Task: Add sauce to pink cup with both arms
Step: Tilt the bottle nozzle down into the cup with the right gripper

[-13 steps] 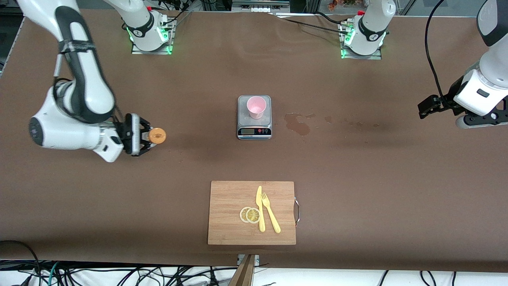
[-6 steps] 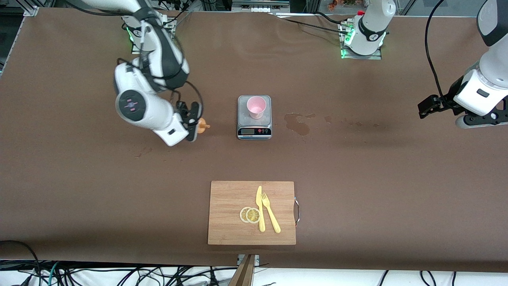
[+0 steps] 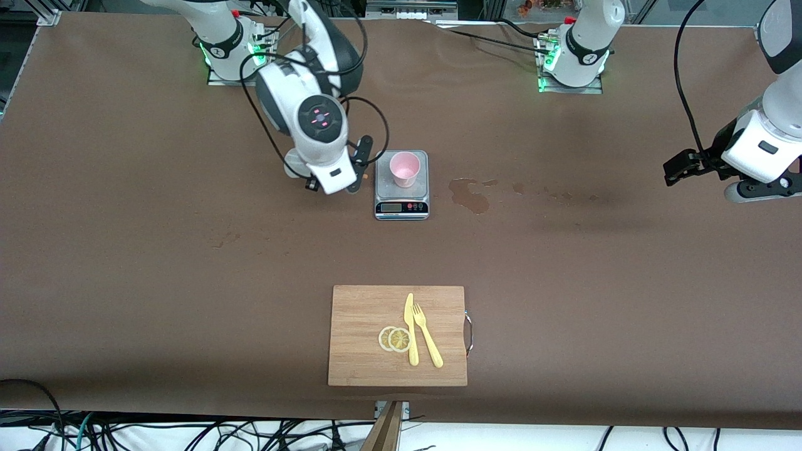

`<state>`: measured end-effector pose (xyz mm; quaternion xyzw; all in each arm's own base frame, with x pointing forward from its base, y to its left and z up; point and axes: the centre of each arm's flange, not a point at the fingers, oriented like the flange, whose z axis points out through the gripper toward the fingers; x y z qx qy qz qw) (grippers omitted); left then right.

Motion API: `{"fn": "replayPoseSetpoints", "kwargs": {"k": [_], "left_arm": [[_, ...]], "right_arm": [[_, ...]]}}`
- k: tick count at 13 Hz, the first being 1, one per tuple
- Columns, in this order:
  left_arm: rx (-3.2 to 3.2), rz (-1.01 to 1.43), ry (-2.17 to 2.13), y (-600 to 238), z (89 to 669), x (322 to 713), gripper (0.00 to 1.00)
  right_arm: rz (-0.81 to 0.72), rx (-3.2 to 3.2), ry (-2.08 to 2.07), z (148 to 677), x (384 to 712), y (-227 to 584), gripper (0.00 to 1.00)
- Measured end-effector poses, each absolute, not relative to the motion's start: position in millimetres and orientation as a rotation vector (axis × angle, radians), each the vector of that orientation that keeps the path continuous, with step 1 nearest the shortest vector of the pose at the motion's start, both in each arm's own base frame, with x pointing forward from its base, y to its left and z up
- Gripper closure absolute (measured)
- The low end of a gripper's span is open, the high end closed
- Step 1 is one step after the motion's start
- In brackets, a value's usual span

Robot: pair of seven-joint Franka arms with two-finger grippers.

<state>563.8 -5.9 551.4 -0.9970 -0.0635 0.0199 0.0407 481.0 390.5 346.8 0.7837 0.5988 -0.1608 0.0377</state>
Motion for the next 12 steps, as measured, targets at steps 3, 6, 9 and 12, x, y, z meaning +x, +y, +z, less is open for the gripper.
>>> {"fn": "replayPoseSetpoints", "kwargs": {"k": [3, 6, 9, 12], "left_arm": [[-3.053, 0.06, -0.195, -5.8, 551.6, 563.8, 0.0], [-3.053, 0.06, -0.195, -5.8, 551.8, 563.8, 0.0], [-3.053, 0.059, -0.195, -5.9, 551.9, 563.9, 0.0], [-3.053, 0.059, -0.195, -5.9, 551.9, 563.9, 0.0]], "right_arm": [[-0.567, 2.354, 1.747, 336.5, 457.5, 422.6, 0.67], [-0.651, 2.294, 1.684, 319.9, 437.0, 449.3, 0.67], [-0.723, 2.229, 1.651, 311.5, 422.9, 465.9, 0.67], [-0.776, 2.188, 1.624, 306.8, 415.1, 481.4, 0.67]]}}
